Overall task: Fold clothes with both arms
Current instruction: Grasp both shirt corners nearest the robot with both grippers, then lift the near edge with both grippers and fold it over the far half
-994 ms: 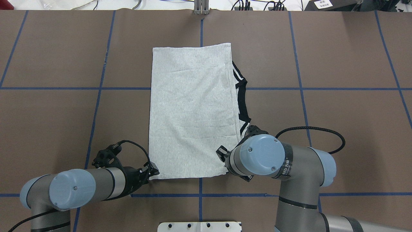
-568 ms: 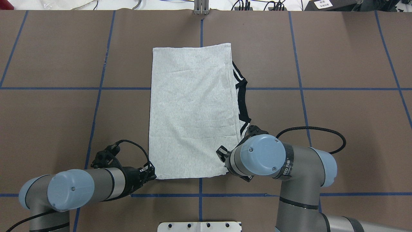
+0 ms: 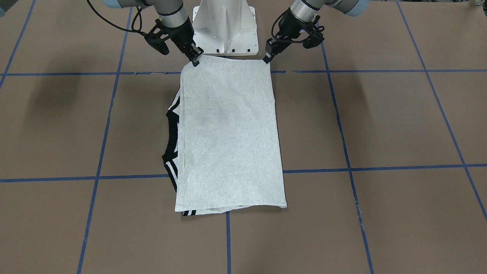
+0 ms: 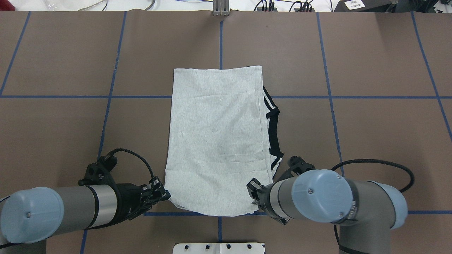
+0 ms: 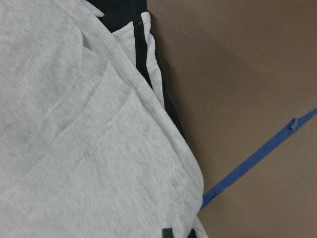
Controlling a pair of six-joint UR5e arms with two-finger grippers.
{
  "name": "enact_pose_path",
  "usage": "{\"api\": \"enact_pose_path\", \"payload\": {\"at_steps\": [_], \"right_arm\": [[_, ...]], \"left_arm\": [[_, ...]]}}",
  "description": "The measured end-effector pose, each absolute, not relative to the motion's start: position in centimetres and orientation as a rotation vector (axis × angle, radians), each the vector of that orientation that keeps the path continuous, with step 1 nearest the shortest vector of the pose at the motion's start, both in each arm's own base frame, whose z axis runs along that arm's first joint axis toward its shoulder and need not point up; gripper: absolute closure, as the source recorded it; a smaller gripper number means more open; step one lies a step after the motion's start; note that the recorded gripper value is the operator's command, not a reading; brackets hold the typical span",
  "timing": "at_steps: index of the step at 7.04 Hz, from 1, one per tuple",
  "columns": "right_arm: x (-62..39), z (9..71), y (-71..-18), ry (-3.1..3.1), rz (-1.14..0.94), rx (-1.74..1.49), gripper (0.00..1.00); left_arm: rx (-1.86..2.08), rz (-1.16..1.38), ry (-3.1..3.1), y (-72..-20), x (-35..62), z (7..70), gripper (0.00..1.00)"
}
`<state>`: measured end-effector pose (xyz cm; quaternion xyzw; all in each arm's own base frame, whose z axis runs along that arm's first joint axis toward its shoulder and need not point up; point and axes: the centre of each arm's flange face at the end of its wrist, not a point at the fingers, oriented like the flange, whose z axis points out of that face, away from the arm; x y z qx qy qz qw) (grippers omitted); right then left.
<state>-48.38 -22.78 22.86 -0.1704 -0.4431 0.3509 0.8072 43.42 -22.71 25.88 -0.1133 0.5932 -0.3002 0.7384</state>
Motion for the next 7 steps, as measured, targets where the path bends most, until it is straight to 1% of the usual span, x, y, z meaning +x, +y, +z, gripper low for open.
{"api": "enact_pose_path", "payload": {"at_steps": [1, 2, 3, 5, 7], "right_arm": [[-46.9, 21.8, -22.9, -0.978, 0.768, -0.375, 1.00], [-46.0, 21.2, -24.8, -0.998, 0.808, -0.361, 1.00], [-45.9, 21.1, -28.4, -1.002, 0.862, -0.331, 1.00], [-47.1, 21.0, -37.0, -0.972, 0.923, -0.294, 1.00], [-48.3, 20.6, -43.2, -0.940, 0.944, -0.280, 1.00]], "left_arm": [[-0.243, -0.655, 1.306, -22.7, 42.8, 24.1, 1.00], [-0.200, -0.647, 1.301, -24.0, 42.8, 22.4, 1.00], [-0.120, -0.632, 1.289, -26.7, 42.6, 21.0, 1.00], [-0.002, -0.612, 1.229, -33.5, 43.8, 20.6, 1.00], [0.085, -0.620, 1.185, -39.9, 45.2, 20.5, 1.00]]}}
